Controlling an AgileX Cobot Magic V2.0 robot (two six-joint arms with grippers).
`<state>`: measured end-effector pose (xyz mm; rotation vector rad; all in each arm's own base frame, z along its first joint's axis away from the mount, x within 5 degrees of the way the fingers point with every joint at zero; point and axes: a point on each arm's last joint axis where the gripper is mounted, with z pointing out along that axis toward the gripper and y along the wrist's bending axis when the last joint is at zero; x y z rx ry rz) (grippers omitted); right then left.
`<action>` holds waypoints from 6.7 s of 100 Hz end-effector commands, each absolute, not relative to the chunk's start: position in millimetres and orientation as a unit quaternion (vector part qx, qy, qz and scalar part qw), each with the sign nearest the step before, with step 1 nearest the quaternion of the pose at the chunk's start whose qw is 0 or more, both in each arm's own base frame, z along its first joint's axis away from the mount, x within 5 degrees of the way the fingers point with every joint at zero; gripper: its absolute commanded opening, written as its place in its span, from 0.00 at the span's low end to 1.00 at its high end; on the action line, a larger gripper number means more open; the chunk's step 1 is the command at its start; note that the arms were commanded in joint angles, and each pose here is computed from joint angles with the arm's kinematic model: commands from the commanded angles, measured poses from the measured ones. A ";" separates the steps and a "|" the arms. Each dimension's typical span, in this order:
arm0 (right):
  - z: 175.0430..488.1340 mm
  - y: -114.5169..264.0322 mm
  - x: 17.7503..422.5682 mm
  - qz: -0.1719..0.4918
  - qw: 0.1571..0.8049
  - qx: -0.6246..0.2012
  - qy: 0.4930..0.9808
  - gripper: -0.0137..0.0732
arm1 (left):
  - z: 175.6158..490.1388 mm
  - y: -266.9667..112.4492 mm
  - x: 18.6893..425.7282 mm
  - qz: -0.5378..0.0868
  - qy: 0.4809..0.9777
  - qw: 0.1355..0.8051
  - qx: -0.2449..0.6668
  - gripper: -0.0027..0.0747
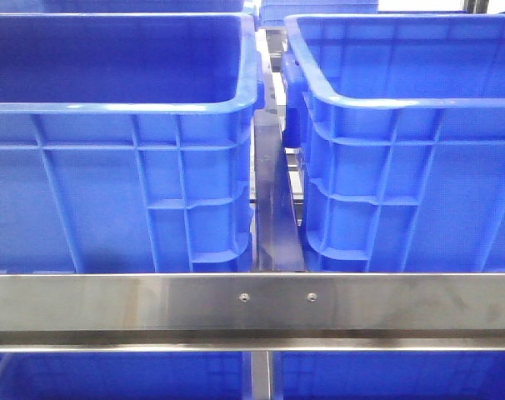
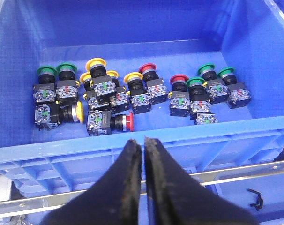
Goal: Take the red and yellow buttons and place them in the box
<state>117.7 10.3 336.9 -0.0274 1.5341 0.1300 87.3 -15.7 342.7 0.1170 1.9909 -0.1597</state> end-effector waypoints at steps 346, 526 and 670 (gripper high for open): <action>345.9 10.6 116.7 0.060 0.727 -0.015 0.684 0.08 | 324.3 -18.3 337.4 -0.049 0.905 0.422 0.004 0.02; 354.8 58.4 131.8 0.462 0.599 -0.007 0.654 0.81 | 412.5 -179.2 165.6 -0.234 0.795 0.445 0.339 0.02; 354.9 165.5 234.9 0.672 0.313 -0.109 0.662 0.37 | 412.3 -179.4 165.1 -0.237 0.796 0.442 0.339 0.05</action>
